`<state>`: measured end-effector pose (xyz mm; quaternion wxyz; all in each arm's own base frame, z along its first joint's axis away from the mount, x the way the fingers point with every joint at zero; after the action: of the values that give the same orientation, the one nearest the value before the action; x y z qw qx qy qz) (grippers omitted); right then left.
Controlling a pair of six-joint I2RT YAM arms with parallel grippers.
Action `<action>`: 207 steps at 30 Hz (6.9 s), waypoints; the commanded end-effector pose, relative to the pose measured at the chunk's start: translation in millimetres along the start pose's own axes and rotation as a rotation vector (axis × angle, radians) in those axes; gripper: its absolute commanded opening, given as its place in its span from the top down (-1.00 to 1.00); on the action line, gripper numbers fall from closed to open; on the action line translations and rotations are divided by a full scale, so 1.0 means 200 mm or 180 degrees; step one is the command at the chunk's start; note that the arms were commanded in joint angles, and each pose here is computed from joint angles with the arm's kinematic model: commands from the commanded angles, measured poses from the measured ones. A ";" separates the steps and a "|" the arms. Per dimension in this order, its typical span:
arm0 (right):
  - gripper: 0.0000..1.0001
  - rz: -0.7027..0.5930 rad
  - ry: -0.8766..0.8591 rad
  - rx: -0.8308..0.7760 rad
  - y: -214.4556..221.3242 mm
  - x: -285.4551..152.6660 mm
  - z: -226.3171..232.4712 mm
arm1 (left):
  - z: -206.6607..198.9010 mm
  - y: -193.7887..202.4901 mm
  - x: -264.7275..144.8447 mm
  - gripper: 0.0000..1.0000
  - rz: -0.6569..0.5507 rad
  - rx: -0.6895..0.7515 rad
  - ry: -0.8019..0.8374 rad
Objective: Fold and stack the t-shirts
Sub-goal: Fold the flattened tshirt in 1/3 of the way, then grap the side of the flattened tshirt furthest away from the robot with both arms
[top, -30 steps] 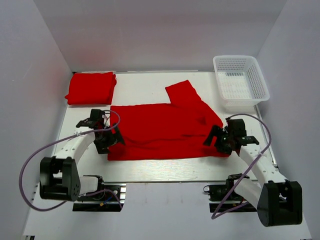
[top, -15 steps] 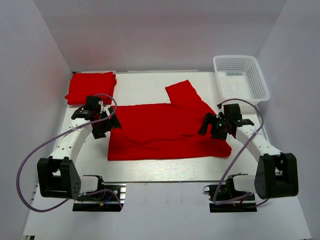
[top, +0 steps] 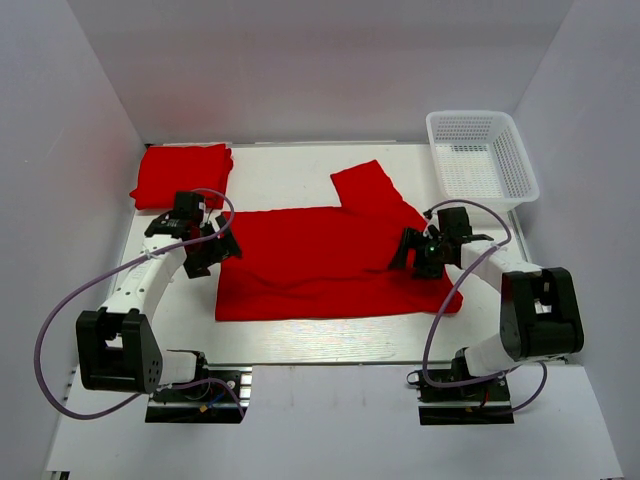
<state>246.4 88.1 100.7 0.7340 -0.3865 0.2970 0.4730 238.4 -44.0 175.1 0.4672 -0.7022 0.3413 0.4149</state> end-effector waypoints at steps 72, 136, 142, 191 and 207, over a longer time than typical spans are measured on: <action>-0.04 -0.0005 0.0510 -0.0318 -0.16 0.02 0.03 | 0.03 0.07 0.10 -1.00 0.0147 -0.0007 -0.0026; 0.44 -0.0136 -0.0861 -0.0895 -0.65 0.43 0.61 | -0.02 -0.09 0.16 -1.00 0.0062 0.0028 -0.0027; -0.81 -0.0381 -0.0837 -0.1097 -0.79 0.39 0.70 | -0.05 -0.17 0.14 -1.00 -0.0070 0.0001 -0.0013; -0.23 -0.1492 -0.0012 -0.1373 -1.46 0.91 0.43 | -0.09 -0.59 0.88 -0.34 -0.0315 -0.0157 -0.0436; 1.00 -0.1510 0.0035 -0.1618 -1.40 0.77 0.50 | -0.14 -0.67 0.83 1.00 -0.0411 -0.0009 -0.0255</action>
<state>576.1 171.9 73.9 0.7045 -0.6062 0.1064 0.3533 441.0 -35.9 85.4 0.5103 -0.7235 0.2372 0.3998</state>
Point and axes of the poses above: each gripper's point midway between its finger pads, its own x axis out along the fingers, its own z axis along the line the jaws close on, y = z × x, the point moved 8 cm from there along -x, back along the fingers, and after that the axes turned 6 degrees about x, right-handed, at the moved point
